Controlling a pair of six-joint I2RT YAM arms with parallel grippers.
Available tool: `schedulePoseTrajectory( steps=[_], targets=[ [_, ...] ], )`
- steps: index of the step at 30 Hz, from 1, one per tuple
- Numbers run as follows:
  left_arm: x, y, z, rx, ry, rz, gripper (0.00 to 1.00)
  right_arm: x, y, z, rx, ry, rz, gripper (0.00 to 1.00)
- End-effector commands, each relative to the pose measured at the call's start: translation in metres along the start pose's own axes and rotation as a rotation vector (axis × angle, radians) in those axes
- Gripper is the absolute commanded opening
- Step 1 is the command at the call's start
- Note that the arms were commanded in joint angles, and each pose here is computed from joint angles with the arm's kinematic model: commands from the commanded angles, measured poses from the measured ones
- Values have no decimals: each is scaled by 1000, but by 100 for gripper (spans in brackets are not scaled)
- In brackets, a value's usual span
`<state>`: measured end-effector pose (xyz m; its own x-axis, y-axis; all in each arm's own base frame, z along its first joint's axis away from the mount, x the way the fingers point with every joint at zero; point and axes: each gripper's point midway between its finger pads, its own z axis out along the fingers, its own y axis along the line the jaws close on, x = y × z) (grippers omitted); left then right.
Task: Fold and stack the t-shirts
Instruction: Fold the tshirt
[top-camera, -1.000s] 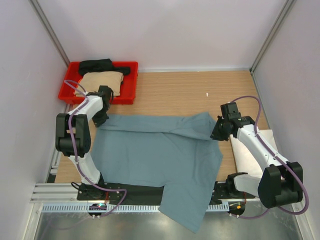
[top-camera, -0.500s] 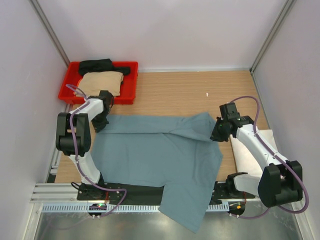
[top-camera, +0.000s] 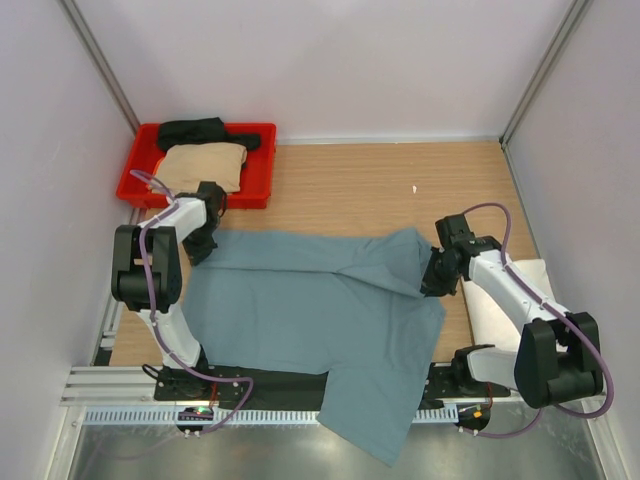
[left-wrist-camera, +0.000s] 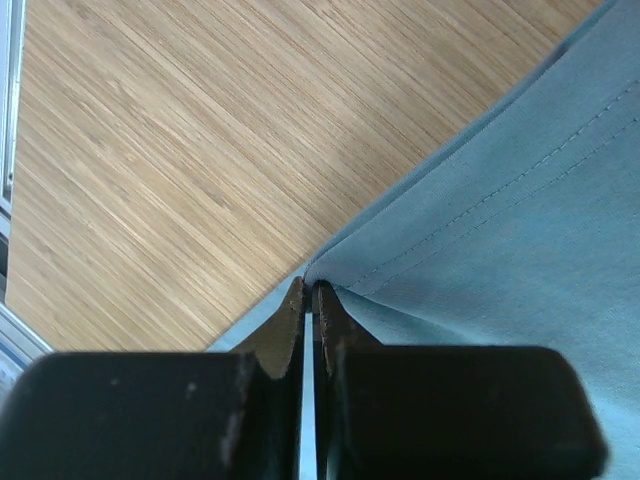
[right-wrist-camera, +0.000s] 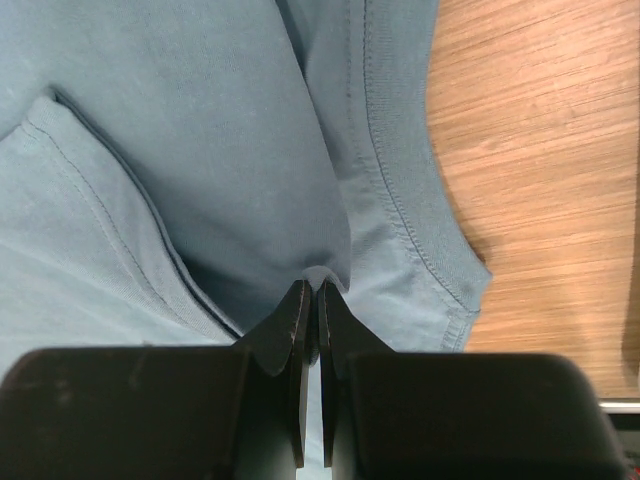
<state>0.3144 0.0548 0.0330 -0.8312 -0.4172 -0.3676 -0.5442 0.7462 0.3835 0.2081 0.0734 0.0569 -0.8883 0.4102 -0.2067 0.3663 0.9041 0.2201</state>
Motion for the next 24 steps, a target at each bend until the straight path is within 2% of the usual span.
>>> schedulePoseTrajectory(
  steps=[1,4,6,11,14,15,16,17,18,20,22,23,24],
  targets=[
    [-3,4,3,-16,-17,-35,0,7,1,-3,-16,19,-20,1],
    [-3,5,5,-22,-17,-33,0,15,1,6,-28,56,-30,2],
    [-3,7,3,-29,-17,-33,0,19,1,12,-27,88,-34,8],
    [-6,22,-12,-41,-44,-68,4,19,9,4,-76,77,-30,18],
    [-8,30,-25,-43,-41,-92,16,23,20,-3,-142,105,-58,31],
    [-10,33,-32,-33,-50,-104,23,23,21,-5,-152,105,-61,44],
    [-9,38,-38,-35,-47,-109,35,12,20,-7,-132,53,-69,51],
    [-11,41,-43,-30,-57,-119,41,2,18,-9,-114,8,-73,63],
    [-15,46,-54,-11,-84,-143,48,-15,20,-11,-113,-69,-79,67],
    [-18,51,-69,34,-120,-172,56,-56,27,-18,-106,-222,-89,73],
    [-22,44,-75,97,-138,-181,56,-88,39,-29,-114,-324,-109,73],
    [-29,26,-79,197,-155,-173,52,-103,35,-24,-58,-358,-118,73],
    [-31,15,-81,254,-156,-172,41,-119,39,-26,-59,-399,-142,73]
  ],
)
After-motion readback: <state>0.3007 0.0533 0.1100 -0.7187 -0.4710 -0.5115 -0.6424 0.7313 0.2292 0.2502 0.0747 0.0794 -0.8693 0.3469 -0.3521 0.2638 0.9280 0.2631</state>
